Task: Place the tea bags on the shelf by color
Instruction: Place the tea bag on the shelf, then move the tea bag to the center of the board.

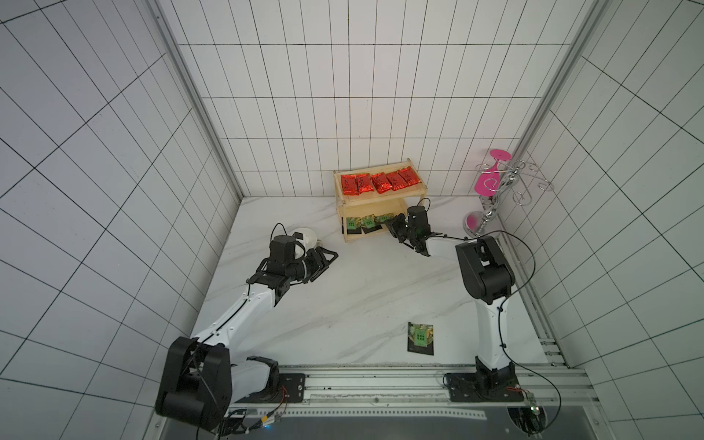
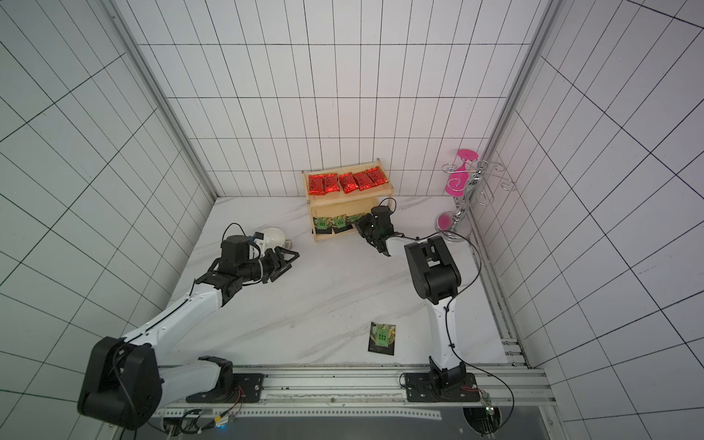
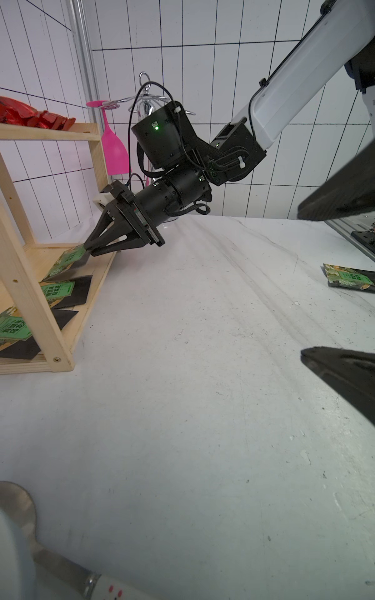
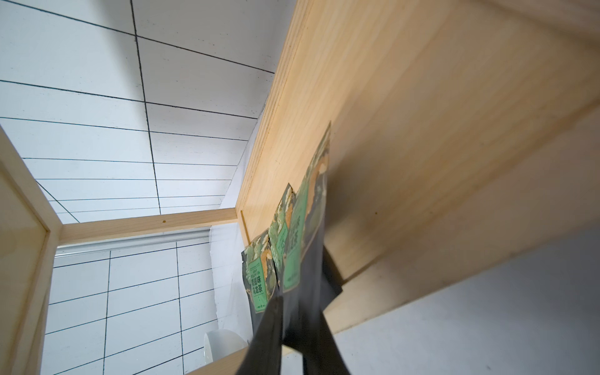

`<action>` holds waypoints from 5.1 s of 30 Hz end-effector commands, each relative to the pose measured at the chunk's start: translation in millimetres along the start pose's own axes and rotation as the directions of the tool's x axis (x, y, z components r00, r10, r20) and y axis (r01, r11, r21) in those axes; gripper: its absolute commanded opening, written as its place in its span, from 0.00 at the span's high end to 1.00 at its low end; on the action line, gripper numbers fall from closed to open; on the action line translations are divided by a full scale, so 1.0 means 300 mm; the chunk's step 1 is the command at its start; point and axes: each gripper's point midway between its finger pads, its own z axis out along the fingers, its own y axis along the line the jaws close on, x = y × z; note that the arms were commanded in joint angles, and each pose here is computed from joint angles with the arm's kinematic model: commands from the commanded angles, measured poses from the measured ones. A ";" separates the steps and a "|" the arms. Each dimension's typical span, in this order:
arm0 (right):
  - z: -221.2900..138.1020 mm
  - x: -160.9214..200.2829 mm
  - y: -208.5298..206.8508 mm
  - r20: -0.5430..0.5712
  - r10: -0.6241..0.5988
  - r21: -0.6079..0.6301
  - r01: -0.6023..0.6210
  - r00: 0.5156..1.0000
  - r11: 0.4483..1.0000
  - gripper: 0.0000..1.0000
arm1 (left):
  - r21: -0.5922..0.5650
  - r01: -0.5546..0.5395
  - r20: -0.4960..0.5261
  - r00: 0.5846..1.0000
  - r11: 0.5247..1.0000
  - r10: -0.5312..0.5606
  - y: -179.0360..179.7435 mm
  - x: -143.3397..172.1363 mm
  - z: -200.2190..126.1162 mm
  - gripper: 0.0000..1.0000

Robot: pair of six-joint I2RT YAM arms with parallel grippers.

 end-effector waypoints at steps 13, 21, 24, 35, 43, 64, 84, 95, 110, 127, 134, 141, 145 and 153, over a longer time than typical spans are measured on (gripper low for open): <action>-0.022 -0.038 -0.045 -0.009 -0.066 0.147 0.067 0.998 0.987 0.73 | 0.020 -0.024 0.012 1.000 0.999 0.024 -0.021 -0.006 -0.013 0.35; -0.021 -0.044 -0.072 -0.018 -0.113 0.209 0.114 0.993 0.971 0.78 | 0.021 -0.021 0.010 1.000 1.000 0.021 -0.017 -0.004 -0.011 0.35; -0.020 -0.051 -0.074 -0.015 -0.129 0.220 0.129 0.992 0.967 0.79 | 0.021 -0.020 0.009 1.000 1.000 0.020 -0.014 -0.004 -0.009 0.35; -0.011 -0.061 -0.102 -0.010 -0.162 0.260 0.159 0.987 0.952 0.82 | 0.024 -0.016 0.008 1.000 1.000 0.016 -0.014 -0.003 -0.007 0.35; 0.000 -0.070 -0.107 -0.005 -0.177 0.270 0.172 0.984 0.947 0.84 | 0.023 -0.016 0.007 1.000 1.000 0.015 -0.013 -0.002 -0.007 0.35; -0.015 -0.093 -0.066 -0.007 -0.227 0.265 0.221 0.974 0.939 0.63 | 0.025 -0.013 0.006 1.000 1.000 0.013 -0.010 -0.001 -0.004 0.35; -0.286 0.159 -0.077 -0.156 -0.430 0.280 0.457 0.889 0.844 0.53 | -0.124 -0.076 0.004 0.997 0.989 0.077 0.007 0.027 -0.013 0.38; -0.928 0.506 -0.392 -0.418 -0.583 0.439 0.717 0.697 0.542 0.53 | -0.240 -0.325 -0.129 0.945 0.915 0.302 -0.054 0.236 0.025 0.36; -1.081 0.726 -0.538 -0.516 -0.601 0.346 0.790 0.610 0.505 0.47 | -0.167 -0.368 -0.219 0.918 0.915 0.330 -0.101 0.308 0.086 0.34; -1.022 0.785 -0.566 -0.487 -0.636 0.254 0.794 0.598 0.552 0.40 | -0.196 -0.357 -0.238 0.921 0.913 0.309 -0.052 0.315 0.114 0.34; -0.895 0.793 -0.549 -0.493 -0.612 0.188 0.762 0.619 0.620 0.44 | -0.188 -0.308 -0.249 0.934 0.933 0.258 0.000 0.316 0.136 0.34; -0.727 0.807 -0.499 -0.527 -0.588 0.151 0.748 0.614 0.646 0.46 | -0.192 -0.282 -0.243 0.942 0.940 0.232 0.040 0.300 0.135 0.34; -0.637 0.790 -0.427 -0.519 -0.571 0.104 0.710 0.636 0.697 0.47 | -0.168 -0.273 -0.258 0.940 0.947 0.225 0.055 0.313 0.144 0.34; -0.629 0.732 -0.235 -0.413 -0.563 -0.122 0.569 0.716 0.813 0.51 | -0.127 -0.248 -0.357 0.915 0.960 0.189 0.116 0.395 0.197 0.36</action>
